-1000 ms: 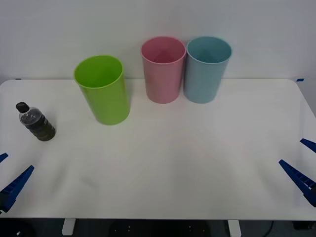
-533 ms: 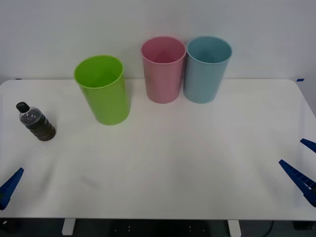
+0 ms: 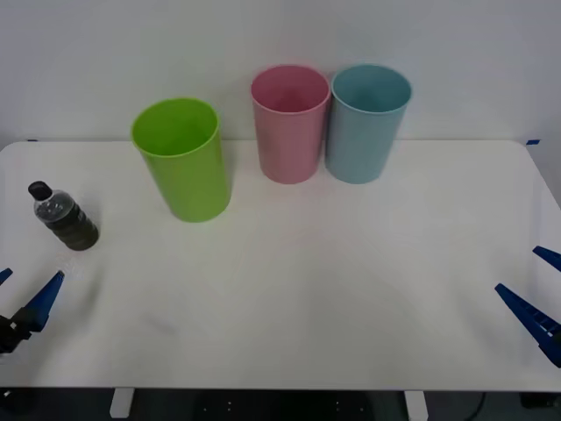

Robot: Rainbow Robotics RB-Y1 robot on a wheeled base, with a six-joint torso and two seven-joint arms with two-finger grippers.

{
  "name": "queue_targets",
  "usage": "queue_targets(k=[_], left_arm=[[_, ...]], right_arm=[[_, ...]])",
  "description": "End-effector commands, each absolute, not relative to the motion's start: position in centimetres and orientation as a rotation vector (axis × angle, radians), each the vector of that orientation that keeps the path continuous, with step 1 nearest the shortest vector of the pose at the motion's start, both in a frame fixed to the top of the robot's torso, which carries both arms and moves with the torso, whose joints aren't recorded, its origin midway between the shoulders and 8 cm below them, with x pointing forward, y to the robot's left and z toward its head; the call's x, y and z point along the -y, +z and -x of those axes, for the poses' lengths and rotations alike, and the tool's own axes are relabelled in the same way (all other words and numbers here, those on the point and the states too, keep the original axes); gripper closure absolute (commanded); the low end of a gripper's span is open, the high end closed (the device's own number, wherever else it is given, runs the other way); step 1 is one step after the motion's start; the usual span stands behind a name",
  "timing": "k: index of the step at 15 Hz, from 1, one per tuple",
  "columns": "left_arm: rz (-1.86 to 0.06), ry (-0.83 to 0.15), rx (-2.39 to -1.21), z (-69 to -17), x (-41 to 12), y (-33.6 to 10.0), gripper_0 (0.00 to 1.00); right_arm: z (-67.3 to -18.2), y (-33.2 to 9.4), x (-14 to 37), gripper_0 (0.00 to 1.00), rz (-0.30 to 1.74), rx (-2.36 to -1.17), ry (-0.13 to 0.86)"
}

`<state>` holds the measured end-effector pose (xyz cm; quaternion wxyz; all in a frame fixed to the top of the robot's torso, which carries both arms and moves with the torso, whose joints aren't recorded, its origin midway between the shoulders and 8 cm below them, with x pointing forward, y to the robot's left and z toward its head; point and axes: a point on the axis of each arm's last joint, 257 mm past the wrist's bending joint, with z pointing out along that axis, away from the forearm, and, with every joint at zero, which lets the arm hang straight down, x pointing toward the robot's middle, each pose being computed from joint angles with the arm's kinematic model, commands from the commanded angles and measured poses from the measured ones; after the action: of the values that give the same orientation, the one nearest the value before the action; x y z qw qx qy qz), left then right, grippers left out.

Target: Grasp the object on the table and drop it into the matching bin: aluminum can to the light blue bin, PET bottle to the pink bin.

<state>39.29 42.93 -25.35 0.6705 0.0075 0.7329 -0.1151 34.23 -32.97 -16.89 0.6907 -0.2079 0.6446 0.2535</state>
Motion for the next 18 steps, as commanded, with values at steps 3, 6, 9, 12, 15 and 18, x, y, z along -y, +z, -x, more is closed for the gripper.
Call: queue_targets(k=[3, 6, 9, 12, 15, 18], left_arm=[[-0.001, -0.247, -1.657, -42.6, -43.8, -26.4, 0.0], [-0.02, -0.209, -1.663, -44.7, -44.1, -26.4, 0.0], [-0.017, -0.18, -1.668, -46.5, -44.3, -26.4, 0.0], [-0.017, -0.176, -1.674, -48.4, -44.2, -26.8, 0.0], [-0.017, -0.149, -1.682, -49.8, -44.4, -26.8, 0.0], [-0.006, -0.13, -1.687, -51.1, -44.7, -26.9, 0.0]], right_arm=[[-34.2, -16.9, 33.0, 0.0, 0.465, -1.441, 0.567], [-34.2, -16.9, 33.0, 0.0, 0.465, -1.441, 0.567], [-34.2, -16.9, 33.0, 0.0, 0.465, -1.441, 0.567], [-34.2, -16.9, 33.0, 0.0, 0.465, -1.441, 0.567], [-34.2, -16.9, 33.0, 0.0, 0.465, -1.441, 0.567], [-34.2, -16.9, 33.0, 0.0, 0.465, -1.441, 0.567]])
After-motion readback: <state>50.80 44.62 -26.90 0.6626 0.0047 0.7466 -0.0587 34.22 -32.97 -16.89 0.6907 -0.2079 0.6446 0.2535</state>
